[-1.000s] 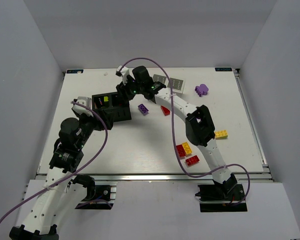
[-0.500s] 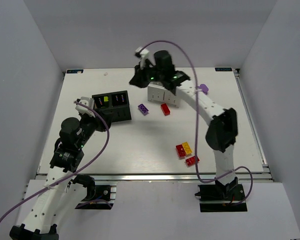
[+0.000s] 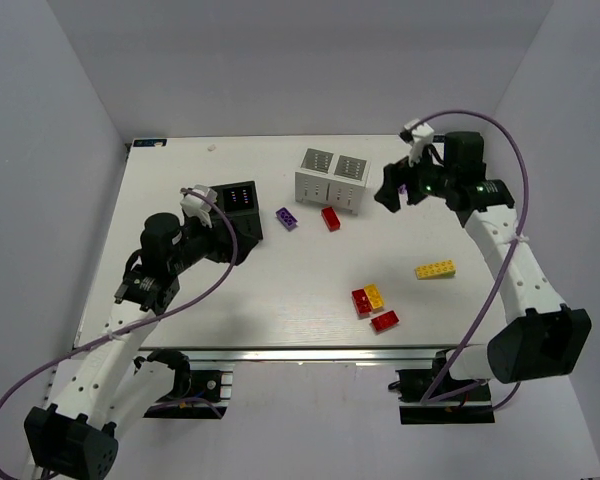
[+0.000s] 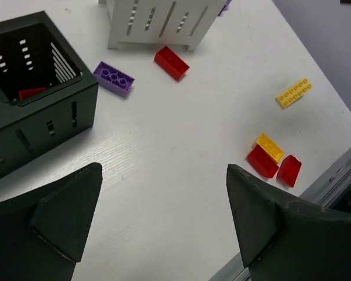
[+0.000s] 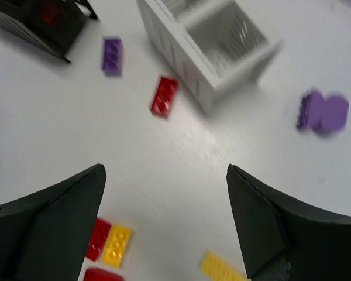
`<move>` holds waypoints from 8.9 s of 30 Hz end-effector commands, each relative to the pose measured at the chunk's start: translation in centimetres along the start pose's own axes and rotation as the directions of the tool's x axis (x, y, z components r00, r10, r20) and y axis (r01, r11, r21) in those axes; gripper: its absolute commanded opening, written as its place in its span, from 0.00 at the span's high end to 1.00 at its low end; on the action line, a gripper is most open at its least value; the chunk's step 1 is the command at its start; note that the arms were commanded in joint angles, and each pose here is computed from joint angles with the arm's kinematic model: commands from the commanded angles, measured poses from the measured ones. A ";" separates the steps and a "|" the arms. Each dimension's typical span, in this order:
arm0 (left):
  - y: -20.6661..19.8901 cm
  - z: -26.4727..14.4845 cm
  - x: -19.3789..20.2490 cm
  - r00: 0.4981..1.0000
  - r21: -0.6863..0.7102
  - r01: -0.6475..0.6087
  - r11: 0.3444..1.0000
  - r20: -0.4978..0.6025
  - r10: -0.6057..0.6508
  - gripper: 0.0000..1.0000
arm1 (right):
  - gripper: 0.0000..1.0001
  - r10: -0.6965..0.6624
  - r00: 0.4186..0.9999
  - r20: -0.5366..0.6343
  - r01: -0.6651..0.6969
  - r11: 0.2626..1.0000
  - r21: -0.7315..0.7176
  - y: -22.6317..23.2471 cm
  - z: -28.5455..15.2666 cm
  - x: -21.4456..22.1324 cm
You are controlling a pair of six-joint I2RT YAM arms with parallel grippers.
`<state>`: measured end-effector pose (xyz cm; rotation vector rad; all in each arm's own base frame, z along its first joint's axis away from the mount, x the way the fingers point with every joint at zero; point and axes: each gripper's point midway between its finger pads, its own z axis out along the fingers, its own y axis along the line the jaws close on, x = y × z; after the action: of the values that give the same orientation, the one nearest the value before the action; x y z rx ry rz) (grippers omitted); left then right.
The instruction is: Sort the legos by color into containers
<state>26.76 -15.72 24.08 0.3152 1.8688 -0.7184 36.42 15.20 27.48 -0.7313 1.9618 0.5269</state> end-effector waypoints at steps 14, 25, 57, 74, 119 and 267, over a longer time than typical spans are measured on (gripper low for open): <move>3.5 -3.1 -2.1 0.999 -0.369 -0.013 0.929 0.044 0.031 0.02 | 0.70 0.300 0.840 -0.452 -0.059 0.879 0.474 -9.2 -10.1 20.9; 1.6 -2.4 -1.8 0.999 -0.272 -0.029 0.962 0.029 0.038 0.02 | 0.13 0.042 0.815 -0.578 0.136 0.955 0.262 -8.3 -10.6 24.3; 0.6 -1.4 -1.0 0.999 -0.179 -0.043 0.983 0.017 0.046 0.02 | 0.13 -0.800 0.549 -0.242 0.658 0.592 -0.466 -7.2 -6.0 23.1; 0.9 -1.4 -1.0 0.999 -0.193 -0.043 0.980 0.017 0.048 0.02 | 0.14 -0.792 0.553 -0.257 0.556 0.582 -0.593 -8.1 -3.9 26.5; -1.8 -1.0 -1.2 0.997 -0.035 -0.061 0.998 0.043 0.063 0.02 | 0.95 -0.644 0.704 -0.299 0.472 0.739 -0.481 -6.7 -1.1 21.0; 16.4 4.9 -5.4 0.980 -0.696 0.108 0.710 -0.045 -0.192 0.30 | 1.00 -0.102 0.905 0.413 0.256 0.905 -0.338 1.6 15.5 -10.2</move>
<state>41.46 -3.99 18.30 -0.3413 2.2401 0.0831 45.99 27.73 26.08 -0.9662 1.5527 0.9845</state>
